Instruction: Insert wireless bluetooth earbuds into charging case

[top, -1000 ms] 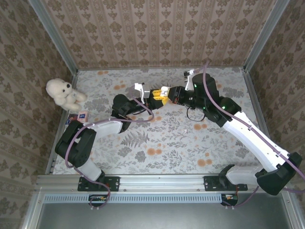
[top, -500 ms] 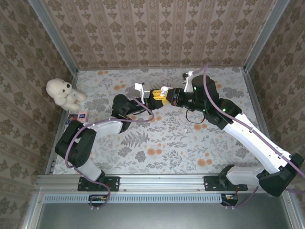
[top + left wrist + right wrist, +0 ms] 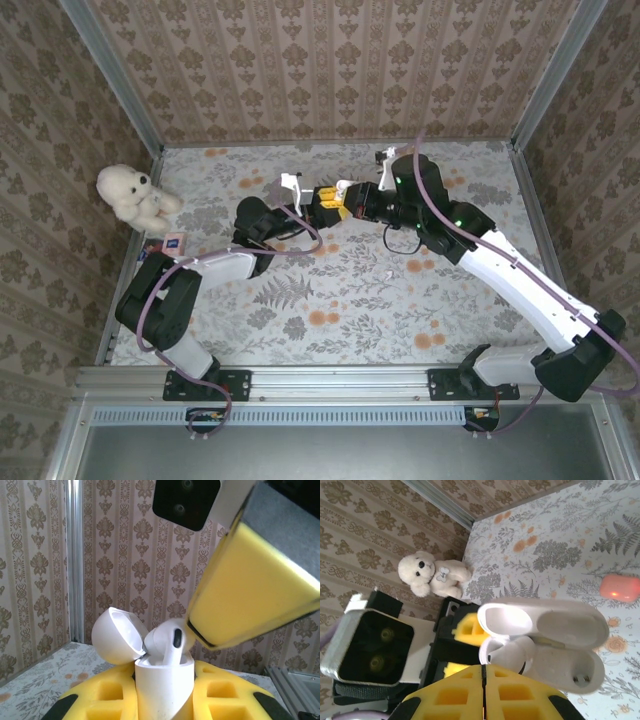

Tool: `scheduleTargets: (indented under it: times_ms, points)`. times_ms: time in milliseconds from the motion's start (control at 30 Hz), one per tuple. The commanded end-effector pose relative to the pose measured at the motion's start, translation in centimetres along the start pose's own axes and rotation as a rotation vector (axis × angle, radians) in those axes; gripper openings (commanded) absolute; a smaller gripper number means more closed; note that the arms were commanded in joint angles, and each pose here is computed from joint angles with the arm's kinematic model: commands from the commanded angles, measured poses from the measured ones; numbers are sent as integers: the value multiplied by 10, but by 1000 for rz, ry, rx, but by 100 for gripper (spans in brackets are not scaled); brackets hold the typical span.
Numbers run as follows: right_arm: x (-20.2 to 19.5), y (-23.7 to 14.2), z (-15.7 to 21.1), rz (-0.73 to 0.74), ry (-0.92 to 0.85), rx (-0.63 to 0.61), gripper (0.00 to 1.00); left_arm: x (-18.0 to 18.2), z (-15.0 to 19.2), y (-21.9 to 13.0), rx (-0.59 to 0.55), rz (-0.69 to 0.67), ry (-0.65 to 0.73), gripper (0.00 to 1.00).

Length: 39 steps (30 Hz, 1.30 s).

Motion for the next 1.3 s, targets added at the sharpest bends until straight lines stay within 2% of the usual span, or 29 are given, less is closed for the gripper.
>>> scheduleTargets:
  times_ms: [0, 200, 400, 600, 1067, 1267]
  points:
    - [9, 0, -14, -16, -27, -27, 9, -10, -25, 1, -62, 43, 63, 0]
    - [29, -24, -17, -157, -46, -49, 9, -9, -24, 1, -60, 35, 66, 0]
    - [15, -40, -17, -98, -20, -105, 9, -8, -23, 1, -60, 35, 69, 0]
    - [-6, -29, -9, 1, 10, -91, 9, -10, -26, 1, -65, 37, 76, 0]
    - [1, 3, 2, -43, 18, 1, 8, -9, -24, 3, -62, 42, 71, 0]
    - [0, -7, 8, -28, 4, 20, 7, -8, -25, 4, -64, 42, 75, 0]
Point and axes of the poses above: each hand's point on the last joint's axis, 136 mm out from that joint toward the fingers, its own y axis out along the fingers, its own x axis along the line the jaws close on, z = x × y, the point moved 6 cm from there along -y, back along the fingers, and after that the axes turned 2 degrees about y, right-handed, at the moved point
